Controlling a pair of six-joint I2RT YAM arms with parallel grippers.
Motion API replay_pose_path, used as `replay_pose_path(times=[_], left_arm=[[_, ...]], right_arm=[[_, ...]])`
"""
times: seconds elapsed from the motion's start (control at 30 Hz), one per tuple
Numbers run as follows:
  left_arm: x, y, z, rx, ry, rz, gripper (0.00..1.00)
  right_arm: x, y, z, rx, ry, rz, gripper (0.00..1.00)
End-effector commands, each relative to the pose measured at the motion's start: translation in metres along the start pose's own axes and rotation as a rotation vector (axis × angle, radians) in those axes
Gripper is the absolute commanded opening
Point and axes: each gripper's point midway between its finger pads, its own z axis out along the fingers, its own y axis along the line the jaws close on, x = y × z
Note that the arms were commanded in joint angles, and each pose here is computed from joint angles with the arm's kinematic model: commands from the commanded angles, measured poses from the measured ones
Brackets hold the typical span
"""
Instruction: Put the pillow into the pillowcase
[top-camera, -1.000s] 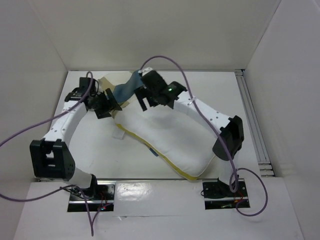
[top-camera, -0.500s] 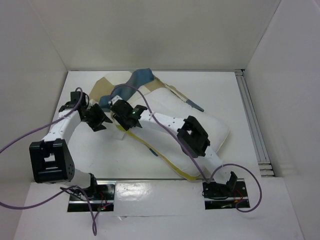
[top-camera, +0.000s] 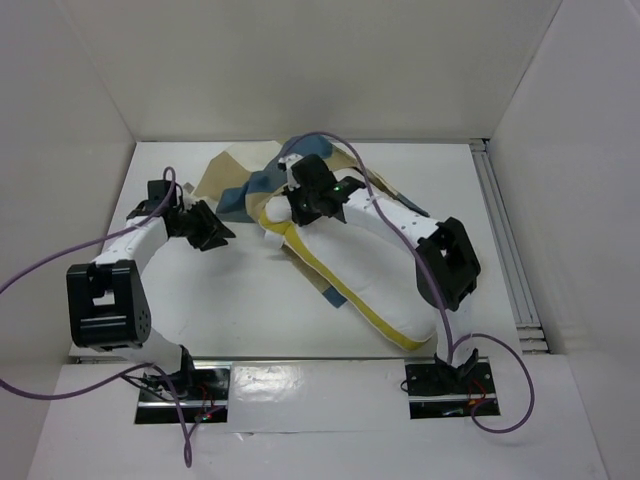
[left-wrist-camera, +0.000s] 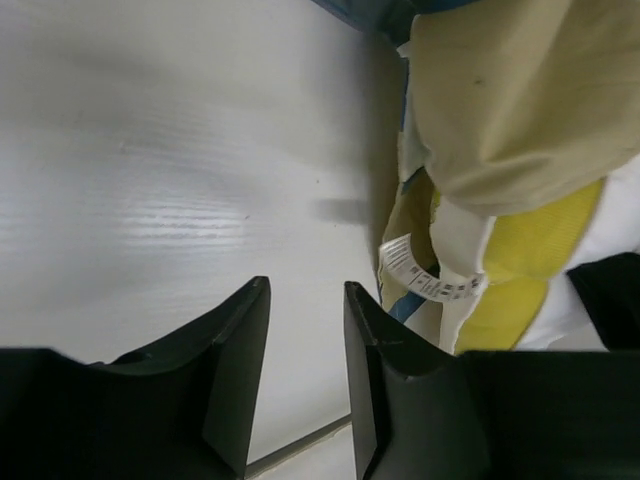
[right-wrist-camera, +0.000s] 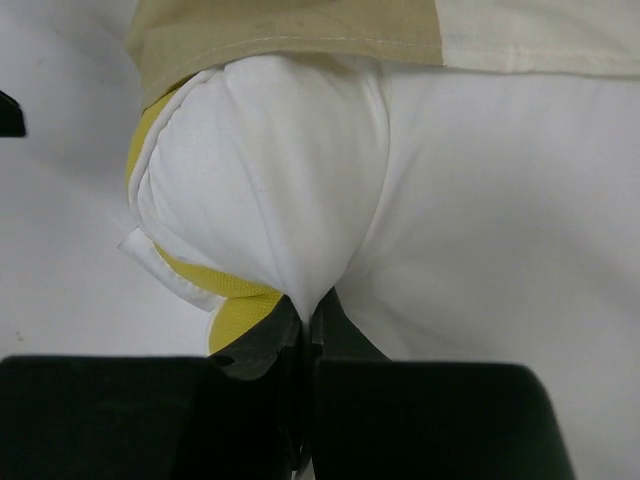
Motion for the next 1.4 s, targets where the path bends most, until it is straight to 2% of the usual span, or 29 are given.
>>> replay_pose_path(times=[0.0, 0.03, 0.17, 0.3, 0.5, 0.63, 0.73, 0.9, 0.93, 0.97, 1.1, 1.37], left_arm=[[-0.001, -0.022, 0.015, 0.109, 0.014, 0.097, 0.49], [-0.001, -0.021, 0.020, 0.118, 0.019, 0.083, 0.54], [-0.002, -0.039, 0.025, 0.211, -0.004, 0.083, 0.64], [-0.009, -0.049, 0.030, 0.250, -0.032, 0.031, 0.70], [-0.024, -0.047, 0.041, 0.243, -0.091, -0.063, 0.71], [-0.016, -0.049, 0.055, 0.255, -0.044, -0.091, 0.69], [-0.021, -0.050, 0.057, 0.256, -0.054, -0.108, 0.60], [-0.031, -0.063, 0.053, 0.256, -0.076, -0.102, 0.18], [-0.034, -0.063, 0.053, 0.249, -0.085, -0.104, 0.03], [-0.036, -0.066, 0.051, 0.251, -0.089, -0.091, 0.00], [-0.038, -0.065, 0.051, 0.238, -0.092, -0.088, 0.00], [-0.025, -0.075, 0.019, 0.251, -0.106, -0.001, 0.00]], right_arm=[[-0.028, 0.027, -0.023, -0.175, -0.092, 0.010, 0.00], [-0.029, 0.023, -0.024, -0.183, -0.092, 0.017, 0.00], [-0.025, 0.028, -0.021, -0.212, -0.078, 0.017, 0.00], [-0.022, 0.027, -0.022, -0.228, -0.064, 0.015, 0.00], [-0.024, 0.027, -0.028, -0.227, -0.065, 0.006, 0.00], [-0.022, 0.025, -0.027, -0.216, -0.058, 0.008, 0.00], [-0.023, 0.023, -0.031, -0.202, -0.059, 0.008, 0.00], [-0.021, 0.019, -0.030, -0.183, -0.051, 0.010, 0.00], [-0.021, 0.019, -0.030, -0.183, -0.051, 0.010, 0.00], [-0.023, 0.018, -0.032, -0.174, -0.052, 0.011, 0.00], [-0.025, 0.013, -0.029, -0.142, -0.044, 0.013, 0.00], [-0.039, -0.009, -0.018, 0.004, -0.001, 0.073, 0.00]])
